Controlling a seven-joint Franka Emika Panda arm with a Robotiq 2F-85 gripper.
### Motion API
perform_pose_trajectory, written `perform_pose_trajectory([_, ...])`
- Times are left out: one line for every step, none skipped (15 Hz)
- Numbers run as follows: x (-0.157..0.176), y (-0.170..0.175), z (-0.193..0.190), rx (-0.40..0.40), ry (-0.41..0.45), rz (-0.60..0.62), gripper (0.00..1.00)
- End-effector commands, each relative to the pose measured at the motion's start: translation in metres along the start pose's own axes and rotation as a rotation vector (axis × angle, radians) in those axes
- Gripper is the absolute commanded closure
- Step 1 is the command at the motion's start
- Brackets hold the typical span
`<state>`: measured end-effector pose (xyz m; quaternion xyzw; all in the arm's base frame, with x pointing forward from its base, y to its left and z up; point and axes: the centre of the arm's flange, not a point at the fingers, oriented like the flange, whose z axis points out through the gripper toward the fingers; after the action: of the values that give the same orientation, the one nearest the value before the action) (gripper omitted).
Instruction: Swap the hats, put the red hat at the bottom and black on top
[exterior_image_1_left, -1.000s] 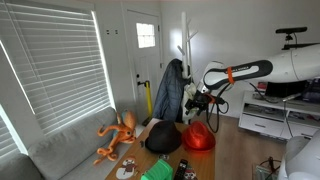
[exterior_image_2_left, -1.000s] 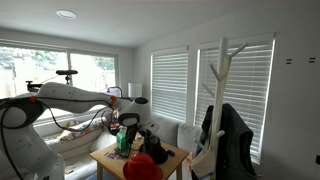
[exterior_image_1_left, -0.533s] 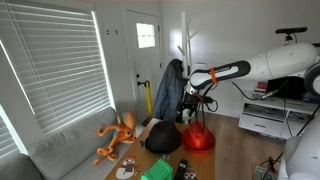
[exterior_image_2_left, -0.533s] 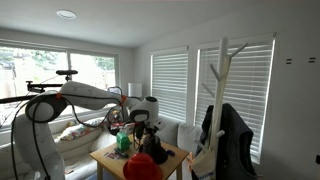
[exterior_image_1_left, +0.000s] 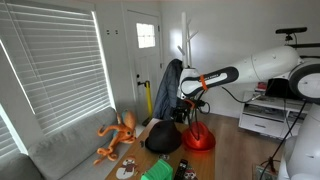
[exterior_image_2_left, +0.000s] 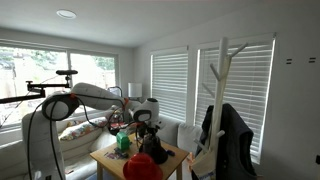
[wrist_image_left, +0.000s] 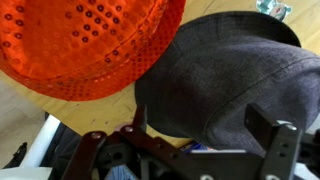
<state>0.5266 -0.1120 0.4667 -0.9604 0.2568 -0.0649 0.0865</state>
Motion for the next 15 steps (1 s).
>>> perform_pose_trajectory([0.007, -0.016, 0.003, -0.003, 0.054, -0.002, 0.00])
perform_pose_trajectory([0.008, -0.018, 0.005, -0.007, 0.065, -0.003, 0.00])
perform_pose_trajectory([0.008, -0.020, 0.007, -0.001, 0.067, 0.001, 0.02])
perform_pose_trajectory([0.007, -0.021, 0.009, -0.003, 0.072, 0.005, 0.06])
perform_pose_trajectory([0.007, -0.022, 0.011, 0.003, 0.074, 0.012, 0.15])
perform_pose_trajectory([0.007, -0.022, 0.013, 0.006, 0.074, 0.021, 0.31])
perform_pose_trajectory([0.006, -0.023, 0.015, 0.005, 0.075, 0.028, 0.38])
perform_pose_trajectory([0.007, -0.022, 0.016, 0.004, 0.075, 0.036, 0.47])
perform_pose_trajectory([0.006, -0.021, 0.017, 0.005, 0.073, 0.044, 0.53])
perform_pose_trajectory([0.007, -0.018, 0.018, 0.005, 0.076, 0.052, 0.61])
perform_pose_trajectory([0.006, -0.017, 0.019, 0.006, 0.077, 0.059, 0.67])
perform_pose_trajectory([0.006, -0.016, 0.020, 0.010, 0.082, 0.067, 0.75])
perform_pose_trajectory([0.005, -0.016, 0.020, 0.014, 0.088, 0.071, 0.81])
perform_pose_trajectory([0.004, -0.016, 0.020, 0.023, 0.095, 0.076, 0.88])
perform_pose_trajectory([0.004, -0.016, 0.019, 0.031, 0.101, 0.083, 0.95])
